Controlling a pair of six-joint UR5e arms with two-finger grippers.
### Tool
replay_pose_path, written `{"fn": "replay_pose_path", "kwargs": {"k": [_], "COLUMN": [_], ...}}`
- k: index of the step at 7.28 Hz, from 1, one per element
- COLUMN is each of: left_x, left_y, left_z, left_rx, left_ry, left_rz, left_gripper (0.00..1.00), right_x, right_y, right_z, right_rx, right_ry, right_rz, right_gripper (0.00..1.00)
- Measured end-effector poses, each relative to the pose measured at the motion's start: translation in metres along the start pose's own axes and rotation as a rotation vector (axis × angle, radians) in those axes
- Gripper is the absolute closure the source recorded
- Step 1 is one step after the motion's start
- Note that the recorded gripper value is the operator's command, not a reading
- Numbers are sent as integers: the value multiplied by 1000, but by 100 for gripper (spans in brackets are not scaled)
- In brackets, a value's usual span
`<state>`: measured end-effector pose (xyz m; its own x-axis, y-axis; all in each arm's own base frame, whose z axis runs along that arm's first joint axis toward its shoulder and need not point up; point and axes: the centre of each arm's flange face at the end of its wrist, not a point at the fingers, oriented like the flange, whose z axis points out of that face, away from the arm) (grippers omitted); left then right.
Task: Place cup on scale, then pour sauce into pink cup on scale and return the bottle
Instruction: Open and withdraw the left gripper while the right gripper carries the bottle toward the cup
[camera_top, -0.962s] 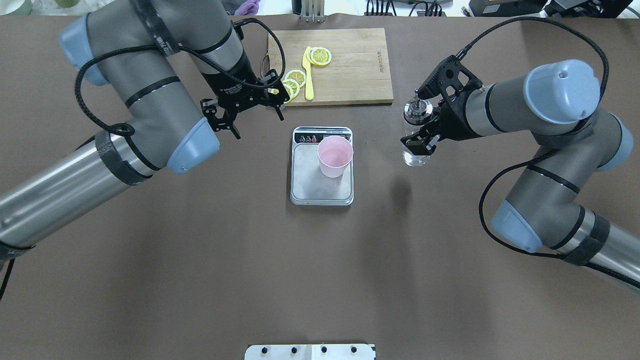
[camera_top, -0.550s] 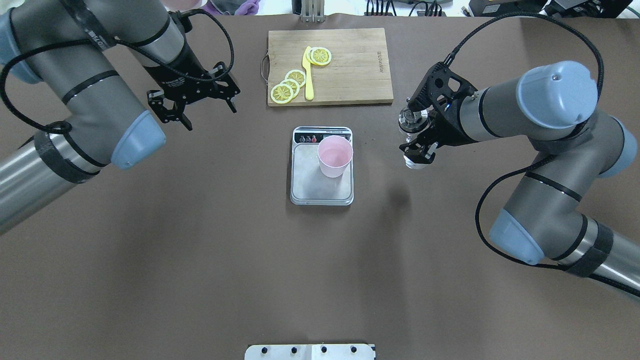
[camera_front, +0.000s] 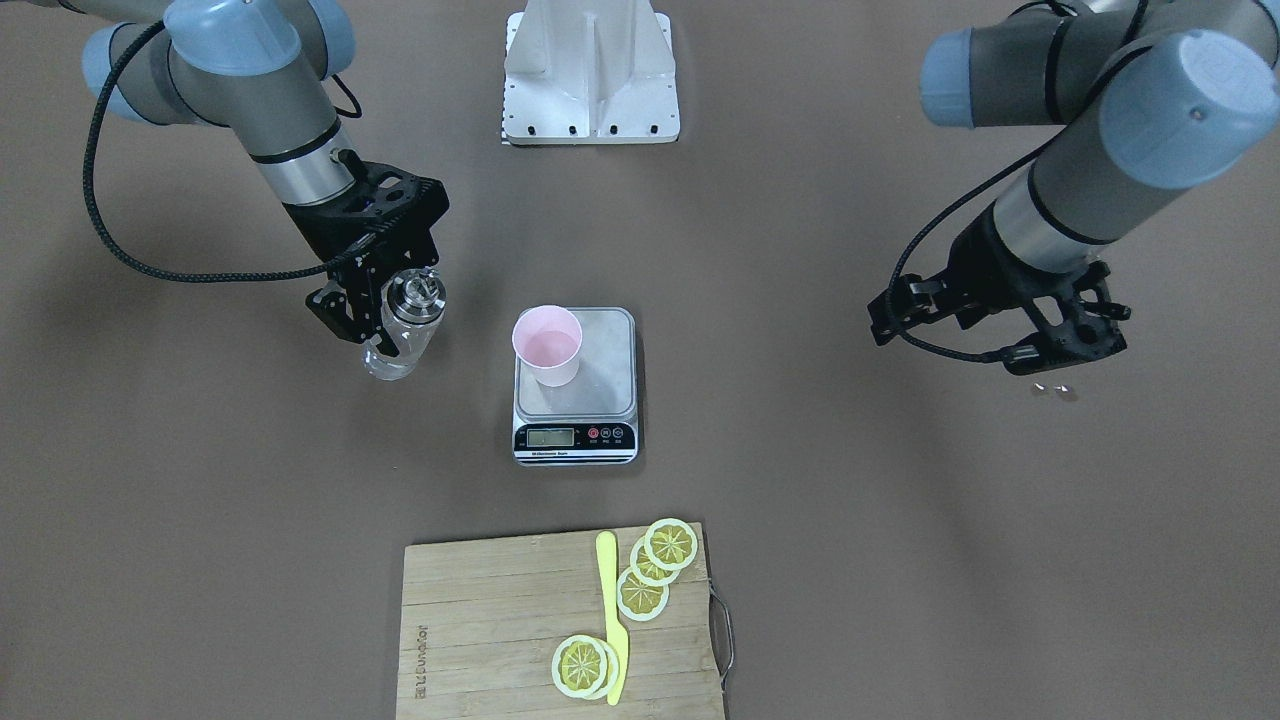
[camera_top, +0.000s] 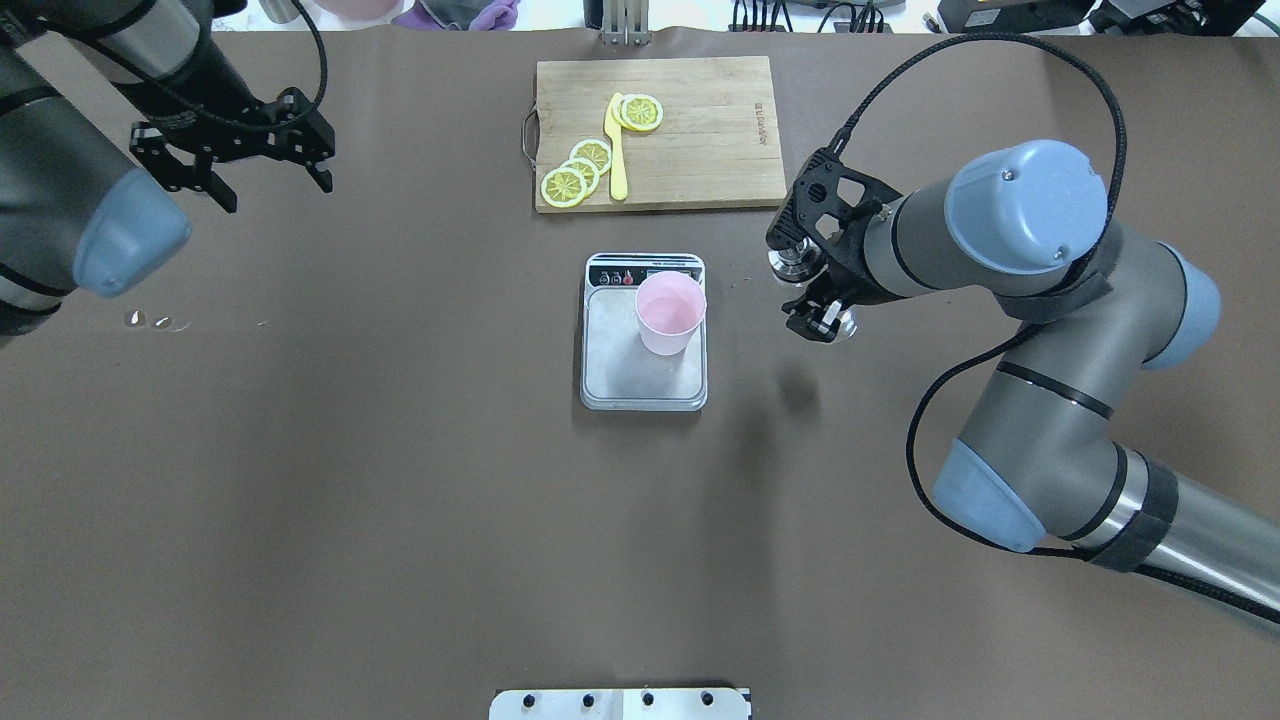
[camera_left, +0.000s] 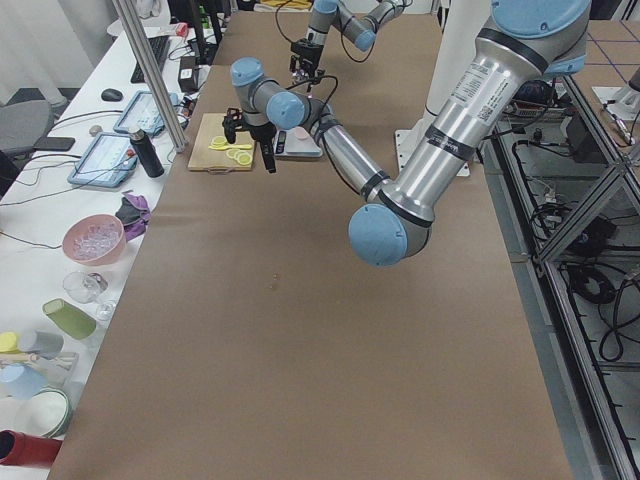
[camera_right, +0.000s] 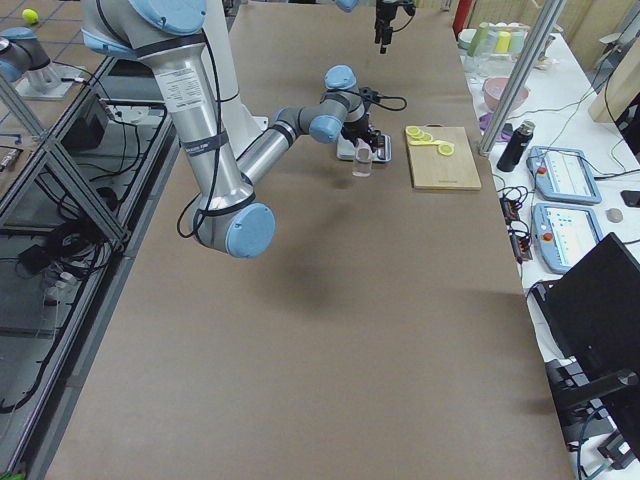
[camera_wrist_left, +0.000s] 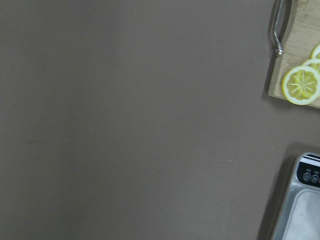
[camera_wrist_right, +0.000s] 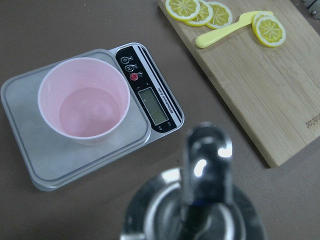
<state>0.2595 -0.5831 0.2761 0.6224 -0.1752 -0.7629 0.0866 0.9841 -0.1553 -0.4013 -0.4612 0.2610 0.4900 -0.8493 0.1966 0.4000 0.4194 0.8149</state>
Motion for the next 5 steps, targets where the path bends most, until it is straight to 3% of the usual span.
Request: {"fn": "replay_pose_path", "kwargs": {"k": [5], "left_x": [-120], "left_y": [-22], "left_z": [-14], "left_rx": [46], "left_ry": [-81], "left_rz": [158], "left_gripper": [2], "right_x": [-1], "right_y": [-16], "right_z": [3], "right_rx": [-144], "right_ry": [55], "right_rz": [-21], "right_gripper": [36]}}
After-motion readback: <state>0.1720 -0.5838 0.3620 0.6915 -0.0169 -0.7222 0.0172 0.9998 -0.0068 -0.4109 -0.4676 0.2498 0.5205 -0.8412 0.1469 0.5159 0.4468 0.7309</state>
